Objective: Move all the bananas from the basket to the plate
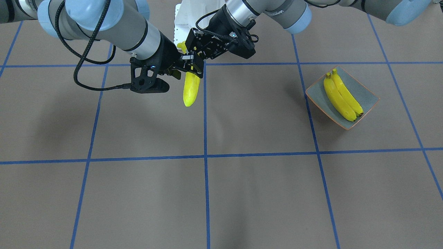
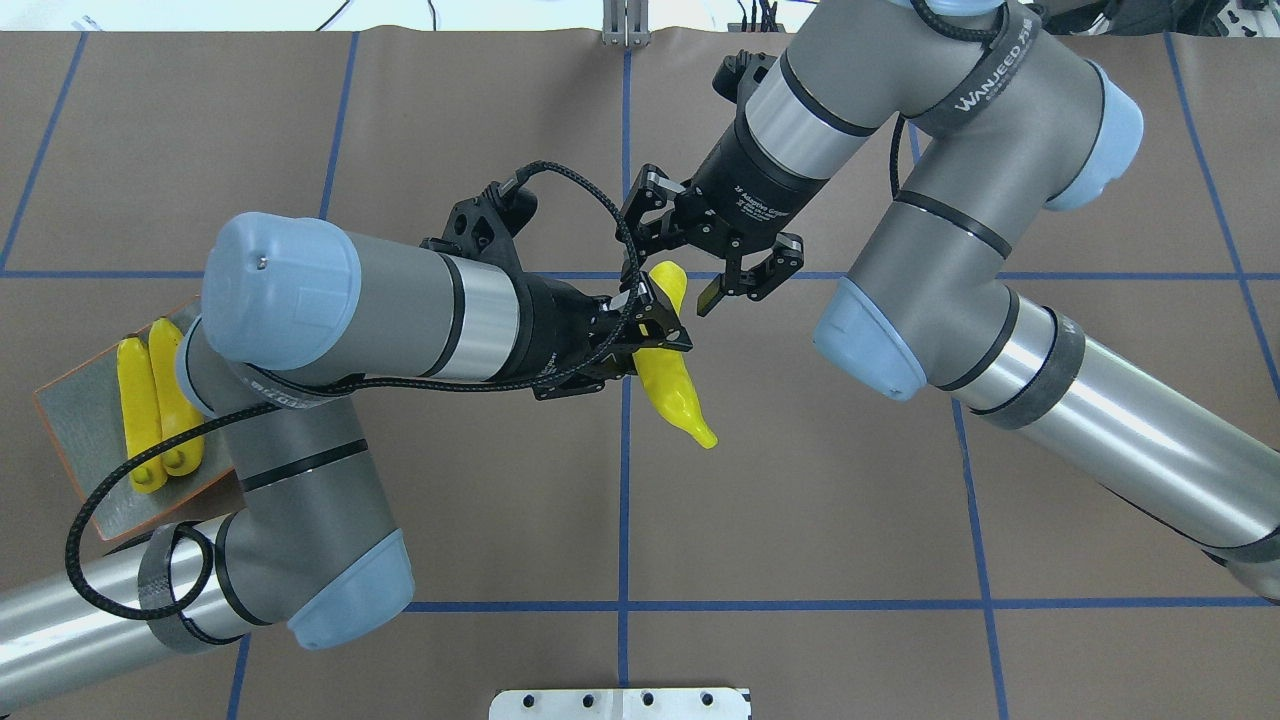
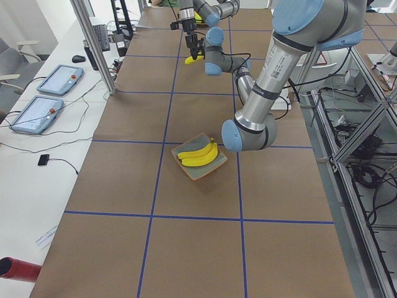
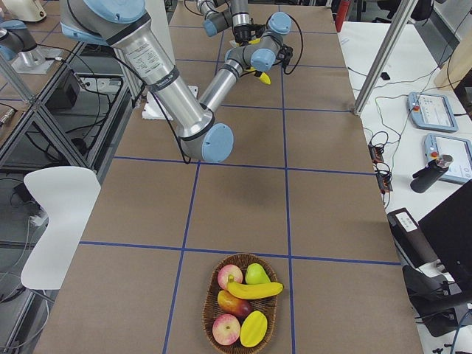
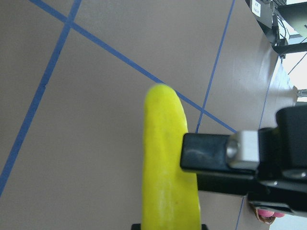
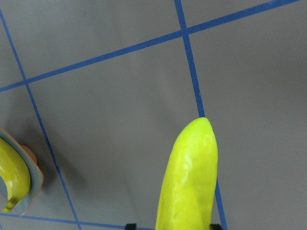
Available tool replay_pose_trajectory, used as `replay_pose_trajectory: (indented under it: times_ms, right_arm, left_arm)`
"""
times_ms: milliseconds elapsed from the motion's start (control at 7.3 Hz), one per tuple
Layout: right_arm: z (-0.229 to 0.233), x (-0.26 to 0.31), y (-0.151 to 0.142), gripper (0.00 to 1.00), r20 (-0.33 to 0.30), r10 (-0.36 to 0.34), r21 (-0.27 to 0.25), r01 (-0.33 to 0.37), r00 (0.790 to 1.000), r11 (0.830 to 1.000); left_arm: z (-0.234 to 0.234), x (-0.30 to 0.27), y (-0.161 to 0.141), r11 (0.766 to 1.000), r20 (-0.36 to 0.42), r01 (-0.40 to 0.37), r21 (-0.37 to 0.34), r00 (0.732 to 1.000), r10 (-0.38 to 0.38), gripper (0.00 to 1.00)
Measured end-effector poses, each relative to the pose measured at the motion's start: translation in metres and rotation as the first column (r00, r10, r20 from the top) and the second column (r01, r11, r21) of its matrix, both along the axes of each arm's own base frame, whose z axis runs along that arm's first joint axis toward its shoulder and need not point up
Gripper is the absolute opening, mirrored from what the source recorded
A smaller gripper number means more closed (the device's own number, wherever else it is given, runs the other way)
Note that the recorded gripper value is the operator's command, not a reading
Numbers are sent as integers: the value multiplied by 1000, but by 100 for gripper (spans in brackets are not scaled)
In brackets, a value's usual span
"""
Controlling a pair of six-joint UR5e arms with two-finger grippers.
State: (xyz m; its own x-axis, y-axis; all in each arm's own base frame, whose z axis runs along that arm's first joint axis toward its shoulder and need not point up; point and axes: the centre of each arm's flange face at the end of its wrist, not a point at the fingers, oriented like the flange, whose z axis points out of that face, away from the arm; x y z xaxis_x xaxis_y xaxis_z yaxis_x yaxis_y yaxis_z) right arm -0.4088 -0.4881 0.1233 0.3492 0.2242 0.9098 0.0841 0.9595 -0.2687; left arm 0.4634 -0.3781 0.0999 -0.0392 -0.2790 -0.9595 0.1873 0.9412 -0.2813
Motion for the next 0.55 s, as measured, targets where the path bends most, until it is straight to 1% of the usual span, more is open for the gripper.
replay_pose_trajectory:
  times_ms: [274,548]
  right_arm:
    - [4,7,-3,100,14,5,3,-5,1000,1000]
    - [11,41,-25,100,24,30,-20,-30,999,999]
  left_arm:
    - [3,0,-1,1000,5,1,-3,1000,-1,0]
    - [13,-5,-1,1000,18,6,-20,1000,-6,0]
